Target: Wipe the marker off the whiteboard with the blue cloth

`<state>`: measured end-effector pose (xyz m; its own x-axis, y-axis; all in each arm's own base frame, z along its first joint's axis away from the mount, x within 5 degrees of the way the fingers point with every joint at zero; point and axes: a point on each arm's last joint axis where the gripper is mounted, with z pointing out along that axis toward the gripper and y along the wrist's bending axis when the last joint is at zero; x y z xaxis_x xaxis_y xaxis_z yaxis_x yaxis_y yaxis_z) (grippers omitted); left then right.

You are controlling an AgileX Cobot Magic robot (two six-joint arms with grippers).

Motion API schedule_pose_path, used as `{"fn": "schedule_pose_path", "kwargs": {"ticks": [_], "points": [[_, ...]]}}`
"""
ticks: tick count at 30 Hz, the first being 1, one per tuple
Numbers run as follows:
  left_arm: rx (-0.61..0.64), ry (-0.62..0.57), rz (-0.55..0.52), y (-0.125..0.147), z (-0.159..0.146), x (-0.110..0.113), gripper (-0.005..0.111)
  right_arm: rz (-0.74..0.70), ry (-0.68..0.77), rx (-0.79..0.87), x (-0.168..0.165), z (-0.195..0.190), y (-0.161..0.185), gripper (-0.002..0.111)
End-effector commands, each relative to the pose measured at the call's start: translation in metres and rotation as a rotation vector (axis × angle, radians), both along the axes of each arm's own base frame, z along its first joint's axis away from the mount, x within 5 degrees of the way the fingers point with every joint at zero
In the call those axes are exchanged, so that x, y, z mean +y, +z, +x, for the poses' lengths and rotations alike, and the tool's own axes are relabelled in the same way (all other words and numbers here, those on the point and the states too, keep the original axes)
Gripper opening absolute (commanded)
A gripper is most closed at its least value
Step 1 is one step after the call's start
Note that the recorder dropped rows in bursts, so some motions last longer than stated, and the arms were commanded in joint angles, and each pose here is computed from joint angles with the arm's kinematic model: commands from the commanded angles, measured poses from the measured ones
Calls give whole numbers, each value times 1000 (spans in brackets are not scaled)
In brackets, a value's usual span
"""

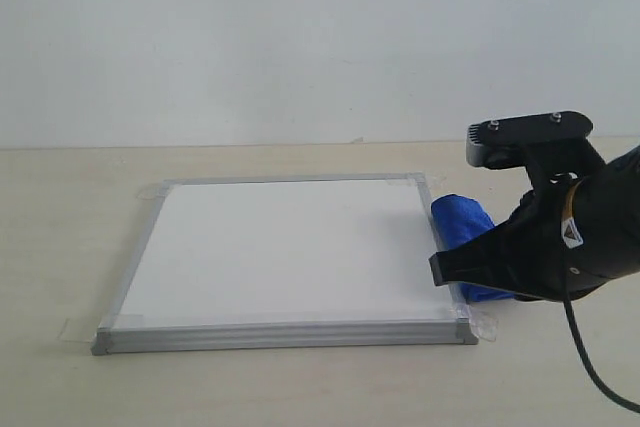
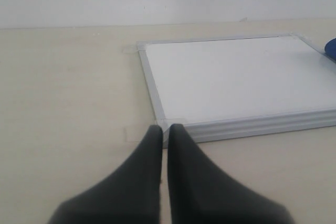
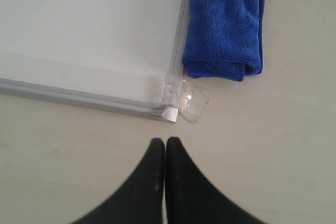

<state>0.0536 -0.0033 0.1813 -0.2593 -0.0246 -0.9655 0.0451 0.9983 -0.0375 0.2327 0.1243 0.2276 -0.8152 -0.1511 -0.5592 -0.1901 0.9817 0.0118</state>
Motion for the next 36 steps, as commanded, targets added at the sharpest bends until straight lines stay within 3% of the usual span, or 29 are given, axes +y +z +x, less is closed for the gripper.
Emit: {"fn": "schedule_pose_path", "kwargs": {"ticks": [1,7,13,18,22,25,30,36], "points": [[-10,-1,-9,1,0,0,4,9,1,-10,0,-1,2,0],[-10,-1,-9,1,0,0,4,-14,30,-26,-1,-1,3,0],[-10,-1,-9,1,0,0,4,121,-42,-122,-8,-14,35,0],[-10,-1,-9,1,0,0,4,302,-4,-380,-26,-48,92,0],[-10,-1,-9,1,0,0,4,337,100,-653,-48,-80,111,0],[-10,-1,-9,1,0,0,4,339,80,-787,-71,-103,106,0],[-10,-1,-9,1,0,0,4,285,-94,-882,-107,-138,78,0],[-10,-1,-9,1,0,0,4,207,-186,-1000,-124,-174,35,0]]}}
